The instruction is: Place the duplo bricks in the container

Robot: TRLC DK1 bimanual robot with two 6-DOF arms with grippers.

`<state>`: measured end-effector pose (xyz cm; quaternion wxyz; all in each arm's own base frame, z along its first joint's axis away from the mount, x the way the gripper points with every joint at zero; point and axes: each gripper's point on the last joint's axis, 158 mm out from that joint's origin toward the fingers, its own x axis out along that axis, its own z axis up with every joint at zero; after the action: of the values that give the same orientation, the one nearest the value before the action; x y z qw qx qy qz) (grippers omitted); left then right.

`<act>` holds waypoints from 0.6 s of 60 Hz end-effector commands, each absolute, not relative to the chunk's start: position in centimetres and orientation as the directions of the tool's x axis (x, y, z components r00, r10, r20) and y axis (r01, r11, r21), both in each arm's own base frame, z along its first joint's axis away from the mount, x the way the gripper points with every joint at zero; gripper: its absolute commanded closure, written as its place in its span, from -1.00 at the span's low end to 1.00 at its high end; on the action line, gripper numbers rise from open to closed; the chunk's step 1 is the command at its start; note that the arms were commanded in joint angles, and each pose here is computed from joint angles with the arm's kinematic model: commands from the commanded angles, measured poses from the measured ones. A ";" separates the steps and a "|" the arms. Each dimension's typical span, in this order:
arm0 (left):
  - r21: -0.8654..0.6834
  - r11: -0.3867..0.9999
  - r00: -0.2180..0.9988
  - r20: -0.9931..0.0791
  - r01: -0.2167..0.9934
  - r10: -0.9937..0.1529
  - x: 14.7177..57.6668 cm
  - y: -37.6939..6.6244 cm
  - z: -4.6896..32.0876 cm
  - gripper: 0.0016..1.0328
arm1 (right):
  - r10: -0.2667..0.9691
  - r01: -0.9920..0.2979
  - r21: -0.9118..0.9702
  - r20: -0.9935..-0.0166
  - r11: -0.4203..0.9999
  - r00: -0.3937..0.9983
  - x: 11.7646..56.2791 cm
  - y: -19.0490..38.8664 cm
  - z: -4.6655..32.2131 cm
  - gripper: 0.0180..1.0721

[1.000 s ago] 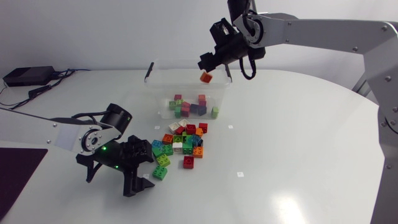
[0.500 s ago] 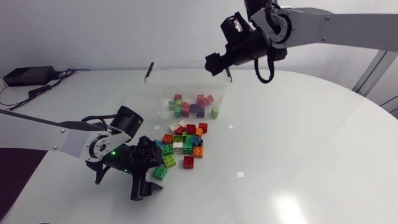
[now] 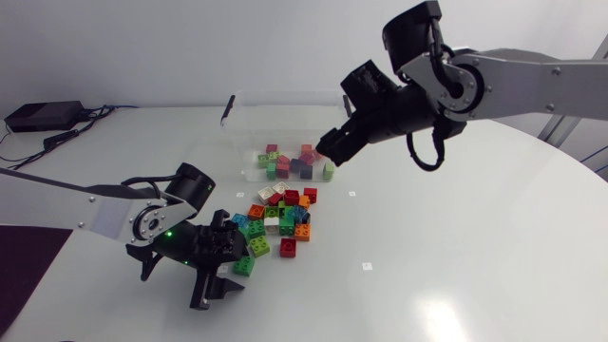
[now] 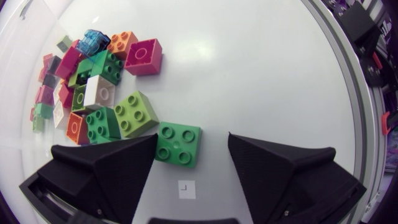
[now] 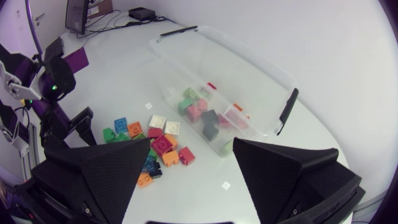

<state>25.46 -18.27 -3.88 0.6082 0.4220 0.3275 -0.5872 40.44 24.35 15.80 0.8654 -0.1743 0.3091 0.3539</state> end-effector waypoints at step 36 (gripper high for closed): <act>-0.012 -0.038 -0.028 -0.900 0.999 -0.434 23.8 -17.3 -2.7 0.55 | 0.529 -0.904 -0.004 -0.810 0.427 0.253 28.8 25.9 4.8 -0.82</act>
<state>23.05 -17.20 -3.62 0.5769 0.3851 0.3782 -0.6130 30.42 25.70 6.89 0.7784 -0.2287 0.3694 0.4531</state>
